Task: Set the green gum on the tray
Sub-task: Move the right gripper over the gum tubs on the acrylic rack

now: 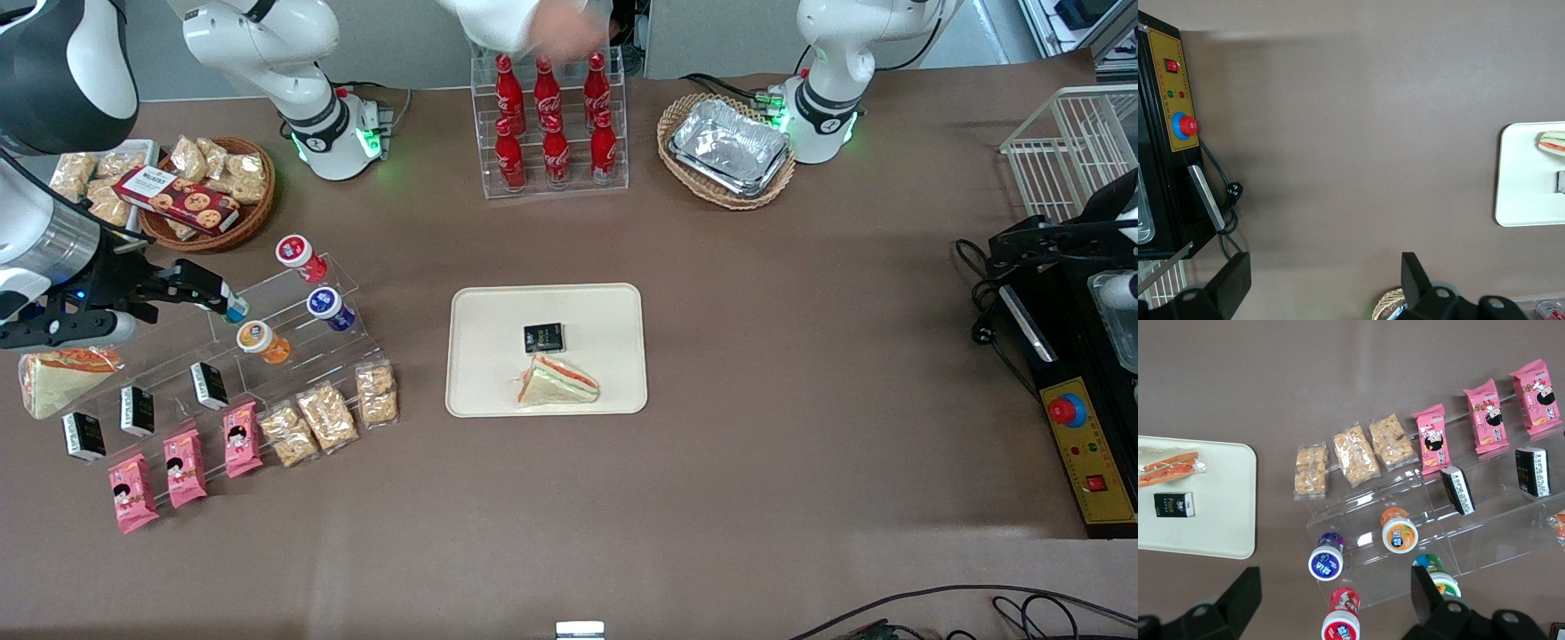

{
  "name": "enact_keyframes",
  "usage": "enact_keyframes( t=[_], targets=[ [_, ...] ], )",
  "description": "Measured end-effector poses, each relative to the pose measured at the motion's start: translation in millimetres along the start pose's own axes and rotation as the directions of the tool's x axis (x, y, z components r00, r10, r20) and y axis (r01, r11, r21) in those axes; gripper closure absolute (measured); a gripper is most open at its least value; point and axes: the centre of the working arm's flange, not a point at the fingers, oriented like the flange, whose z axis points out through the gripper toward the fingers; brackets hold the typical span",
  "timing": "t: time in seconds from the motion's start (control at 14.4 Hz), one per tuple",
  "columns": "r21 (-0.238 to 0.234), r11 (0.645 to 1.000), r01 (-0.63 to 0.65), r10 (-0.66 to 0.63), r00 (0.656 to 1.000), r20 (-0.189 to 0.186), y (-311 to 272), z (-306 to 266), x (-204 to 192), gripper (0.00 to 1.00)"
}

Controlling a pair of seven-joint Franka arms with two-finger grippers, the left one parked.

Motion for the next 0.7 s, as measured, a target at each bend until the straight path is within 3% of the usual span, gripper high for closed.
enact_keyframes(
  t=[0.35,0.7],
  targets=[
    [-0.057,0.998,0.018,-0.018,1.000,0.000,3.9,-1.1,0.0,0.00],
    [-0.067,0.971,0.230,-0.229,0.973,0.014,16.7,-8.5,-4.9,0.00]
  ],
)
